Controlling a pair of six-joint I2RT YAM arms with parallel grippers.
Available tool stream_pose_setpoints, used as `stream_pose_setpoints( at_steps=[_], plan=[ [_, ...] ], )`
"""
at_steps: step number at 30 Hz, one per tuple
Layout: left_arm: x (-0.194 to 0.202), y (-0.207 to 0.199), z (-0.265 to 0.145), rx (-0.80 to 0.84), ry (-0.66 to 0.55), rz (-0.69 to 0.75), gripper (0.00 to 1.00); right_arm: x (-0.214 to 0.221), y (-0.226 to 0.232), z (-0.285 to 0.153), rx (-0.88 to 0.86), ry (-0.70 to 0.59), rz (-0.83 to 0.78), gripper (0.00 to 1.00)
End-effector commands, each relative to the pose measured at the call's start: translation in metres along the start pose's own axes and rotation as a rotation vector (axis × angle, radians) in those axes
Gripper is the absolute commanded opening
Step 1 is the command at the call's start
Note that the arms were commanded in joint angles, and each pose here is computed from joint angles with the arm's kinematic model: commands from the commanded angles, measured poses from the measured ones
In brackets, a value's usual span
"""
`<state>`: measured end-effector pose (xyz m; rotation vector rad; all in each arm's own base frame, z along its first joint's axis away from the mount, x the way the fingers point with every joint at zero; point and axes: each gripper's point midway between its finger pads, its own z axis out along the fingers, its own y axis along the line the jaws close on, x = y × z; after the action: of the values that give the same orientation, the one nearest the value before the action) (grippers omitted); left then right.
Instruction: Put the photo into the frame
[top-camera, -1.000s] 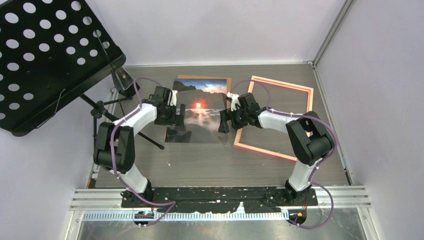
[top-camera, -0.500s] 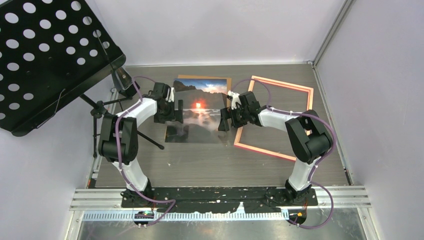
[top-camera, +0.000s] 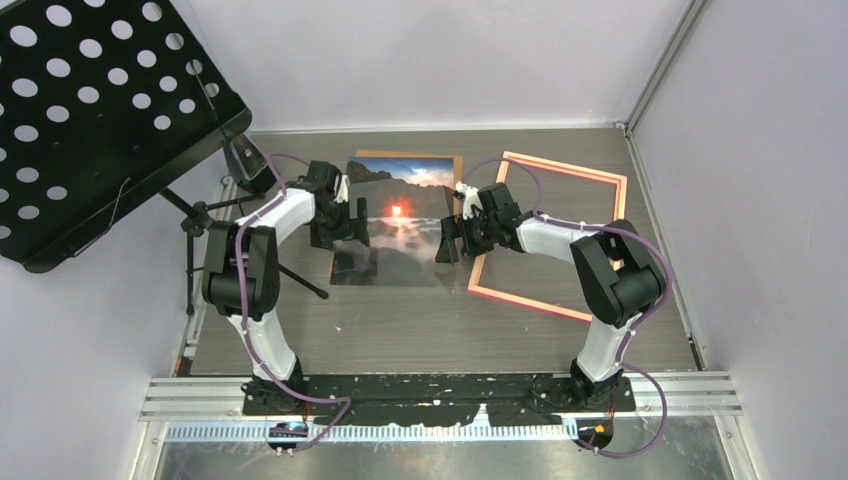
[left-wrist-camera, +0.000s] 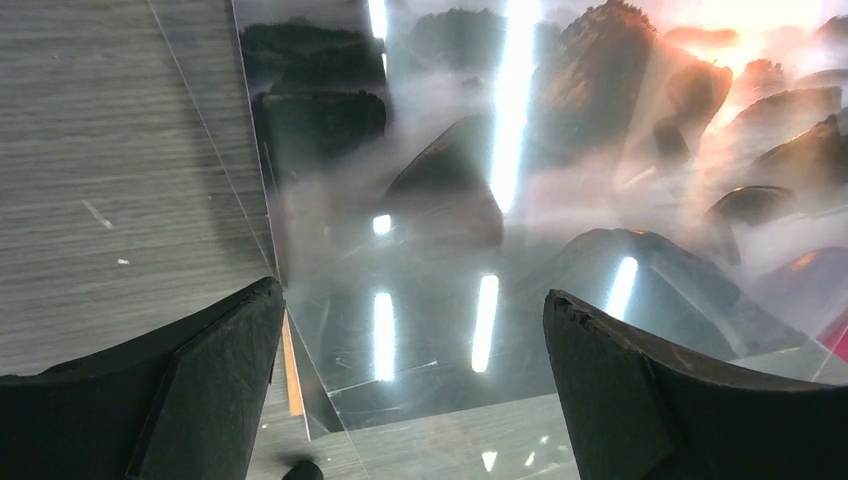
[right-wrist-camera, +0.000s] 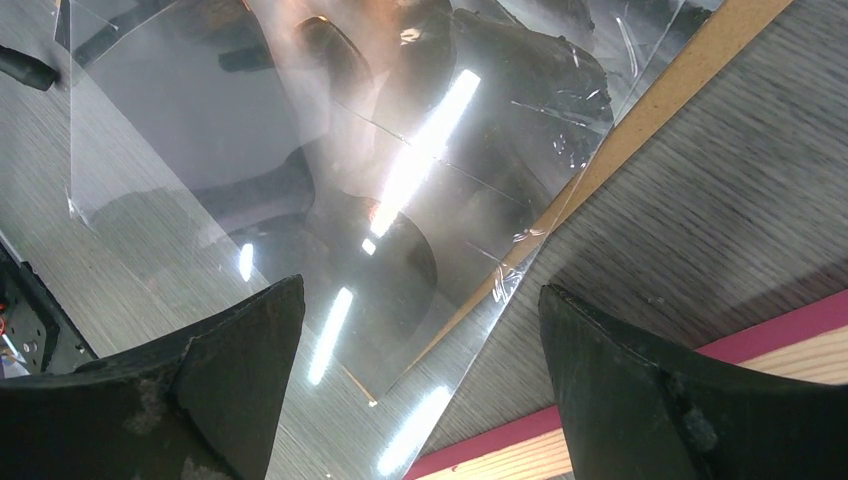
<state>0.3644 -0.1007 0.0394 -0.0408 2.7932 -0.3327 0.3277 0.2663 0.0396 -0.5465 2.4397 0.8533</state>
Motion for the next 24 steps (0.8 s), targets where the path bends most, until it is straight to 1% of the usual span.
stream_pose_setpoints(
  at_steps=[1,6,13,24],
  plan=[
    [0.014,-0.006,0.0,0.028,0.066,-0.076,0.99,-0.01,0.007,-0.005,-0.026,-0.017,-0.01,0.93],
    [0.027,-0.006,0.01,0.031,0.083,-0.127,0.99,-0.008,0.008,-0.004,-0.033,-0.012,-0.008,0.93],
    [0.027,-0.009,0.018,0.048,0.091,-0.139,0.99,-0.003,0.008,-0.001,-0.046,0.005,-0.004,0.93],
    [0.033,-0.021,0.024,0.102,0.089,-0.129,0.99,0.0,0.029,0.001,-0.177,0.011,0.02,0.88]
  ],
)
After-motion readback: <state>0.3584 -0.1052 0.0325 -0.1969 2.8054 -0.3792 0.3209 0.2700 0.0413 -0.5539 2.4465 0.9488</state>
